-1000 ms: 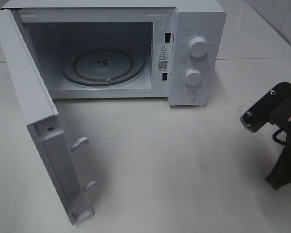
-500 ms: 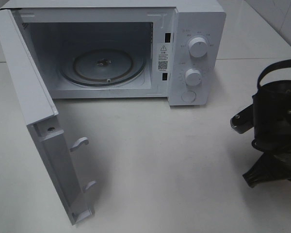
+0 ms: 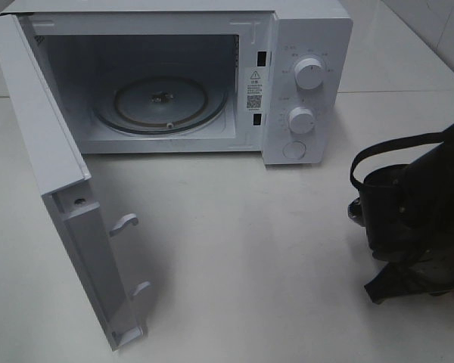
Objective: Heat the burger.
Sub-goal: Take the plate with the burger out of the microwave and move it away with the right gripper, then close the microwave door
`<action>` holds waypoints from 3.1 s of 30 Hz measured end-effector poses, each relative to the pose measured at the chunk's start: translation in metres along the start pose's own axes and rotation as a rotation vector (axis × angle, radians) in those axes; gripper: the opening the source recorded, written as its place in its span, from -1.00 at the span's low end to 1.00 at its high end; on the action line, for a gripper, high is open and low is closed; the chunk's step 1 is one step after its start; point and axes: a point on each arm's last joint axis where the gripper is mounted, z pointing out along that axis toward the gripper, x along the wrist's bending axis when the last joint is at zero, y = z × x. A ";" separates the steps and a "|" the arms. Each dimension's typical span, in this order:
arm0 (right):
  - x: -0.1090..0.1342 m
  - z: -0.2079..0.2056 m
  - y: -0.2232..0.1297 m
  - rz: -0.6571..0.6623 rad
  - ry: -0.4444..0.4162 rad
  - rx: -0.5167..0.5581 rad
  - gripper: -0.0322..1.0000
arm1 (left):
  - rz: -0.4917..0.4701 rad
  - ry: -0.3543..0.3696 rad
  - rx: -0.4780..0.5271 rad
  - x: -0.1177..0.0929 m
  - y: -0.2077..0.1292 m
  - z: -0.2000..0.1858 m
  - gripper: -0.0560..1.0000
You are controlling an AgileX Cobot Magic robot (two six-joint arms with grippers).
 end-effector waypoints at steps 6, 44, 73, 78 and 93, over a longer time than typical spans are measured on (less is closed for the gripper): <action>0.008 0.011 0.000 -0.001 -0.033 -0.002 -0.72 | 0.000 0.000 0.000 0.000 0.000 0.000 0.95; -0.044 -0.086 -0.001 -0.098 0.519 -0.351 0.63 | 0.000 0.000 0.000 0.000 0.000 0.000 0.95; -0.121 -0.137 -0.075 -0.127 0.702 -0.509 0.56 | 0.000 0.000 0.000 0.000 0.000 0.000 0.95; -0.135 -0.138 -0.092 -0.109 0.699 -0.518 0.55 | 0.000 0.000 0.000 0.000 0.000 0.000 0.95; -0.161 -0.126 -0.148 -0.033 0.701 -0.639 0.54 | 0.000 0.000 0.000 0.000 0.000 0.000 0.95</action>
